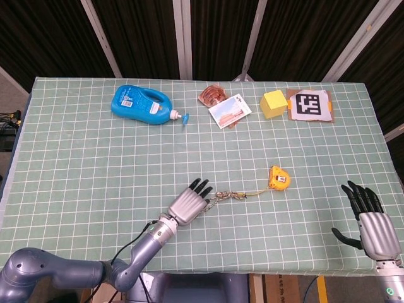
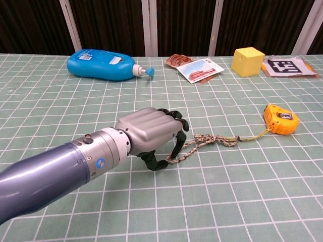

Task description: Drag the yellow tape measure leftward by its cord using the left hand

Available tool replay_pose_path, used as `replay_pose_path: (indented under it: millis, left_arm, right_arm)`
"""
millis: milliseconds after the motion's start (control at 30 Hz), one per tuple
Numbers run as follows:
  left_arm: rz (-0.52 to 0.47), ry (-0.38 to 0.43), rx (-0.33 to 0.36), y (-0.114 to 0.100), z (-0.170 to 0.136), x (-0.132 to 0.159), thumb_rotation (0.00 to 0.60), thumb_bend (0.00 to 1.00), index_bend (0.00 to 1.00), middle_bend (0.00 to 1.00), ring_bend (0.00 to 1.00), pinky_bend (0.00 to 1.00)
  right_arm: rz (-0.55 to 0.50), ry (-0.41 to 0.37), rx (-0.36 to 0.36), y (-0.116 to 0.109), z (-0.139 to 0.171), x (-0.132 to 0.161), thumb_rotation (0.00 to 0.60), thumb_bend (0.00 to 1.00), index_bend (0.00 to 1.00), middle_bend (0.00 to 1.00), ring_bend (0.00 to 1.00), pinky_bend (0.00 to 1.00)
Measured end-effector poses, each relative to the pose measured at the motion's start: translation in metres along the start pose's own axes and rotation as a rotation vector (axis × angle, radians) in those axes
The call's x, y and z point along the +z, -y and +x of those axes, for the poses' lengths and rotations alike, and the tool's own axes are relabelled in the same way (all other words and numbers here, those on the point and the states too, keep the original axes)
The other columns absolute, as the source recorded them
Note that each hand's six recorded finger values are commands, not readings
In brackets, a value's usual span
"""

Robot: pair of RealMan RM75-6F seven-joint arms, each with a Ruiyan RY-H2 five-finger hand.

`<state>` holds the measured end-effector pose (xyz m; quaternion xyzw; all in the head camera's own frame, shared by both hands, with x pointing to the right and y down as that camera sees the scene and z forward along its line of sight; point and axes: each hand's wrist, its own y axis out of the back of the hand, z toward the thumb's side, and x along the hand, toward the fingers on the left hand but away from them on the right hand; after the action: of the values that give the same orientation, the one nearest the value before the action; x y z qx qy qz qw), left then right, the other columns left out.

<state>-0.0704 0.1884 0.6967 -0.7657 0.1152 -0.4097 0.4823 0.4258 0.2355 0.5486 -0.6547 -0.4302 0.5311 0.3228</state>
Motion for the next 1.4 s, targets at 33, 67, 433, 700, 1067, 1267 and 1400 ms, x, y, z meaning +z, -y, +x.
replay_pose_path:
  millis: [33, 67, 433, 700, 1067, 1267, 1400]
  left_arm:
    - [0.001, -0.001, 0.0, 0.0, 0.0, 0.0, 0.6, 0.46, 0.49, 0.11, 0.0, 0.09]
    - [0.0, -0.002, -0.001, 0.0, 0.0, -0.001, 0.6, 0.46, 0.49, 0.11, 0.0, 0.09]
    - [-0.003, 0.003, -0.002, 0.003, 0.001, 0.003, 0.6, 0.46, 0.54, 0.12, 0.0, 0.09]
    - [-0.01, -0.003, 0.016, 0.0, 0.001, 0.001, 0.6, 0.48, 0.57, 0.13, 0.0, 0.09]
    - [-0.006, -0.019, 0.025, -0.002, -0.002, -0.008, 0.6, 0.52, 0.58, 0.14, 0.0, 0.09]
    - [0.0, -0.04, 0.058, -0.015, -0.006, -0.024, 0.6, 0.52, 0.58, 0.14, 0.0, 0.09]
    - [0.008, -0.062, 0.086, -0.026, -0.011, -0.04, 0.6, 0.53, 0.58, 0.14, 0.0, 0.09]
  right_arm:
    - [0.0, 0.0, 0.0, 0.0, 0.0, 0.0, 0.6, 0.22, 0.0, 0.0, 0.0, 0.0]
    - [-0.001, 0.0, 0.0, 0.0, 0.0, 0.0, 0.6, 0.22, 0.0, 0.0, 0.0, 0.0]
    - [-0.003, 0.002, 0.0, 0.0, 0.0, 0.0, 0.6, 0.22, 0.0, 0.0, 0.0, 0.0]
    - [-0.002, 0.003, 0.0, 0.0, 0.0, 0.0, 0.6, 0.22, 0.0, 0.0, 0.0, 0.0]
    - [-0.004, 0.006, 0.001, 0.0, 0.001, -0.001, 0.6, 0.22, 0.0, 0.0, 0.0, 0.0]
    - [-0.004, 0.007, 0.003, 0.0, 0.001, -0.001, 0.6, 0.22, 0.0, 0.0, 0.0, 0.0]
    - [-0.002, 0.008, 0.002, 0.0, 0.001, -0.001, 0.6, 0.22, 0.0, 0.0, 0.0, 0.0]
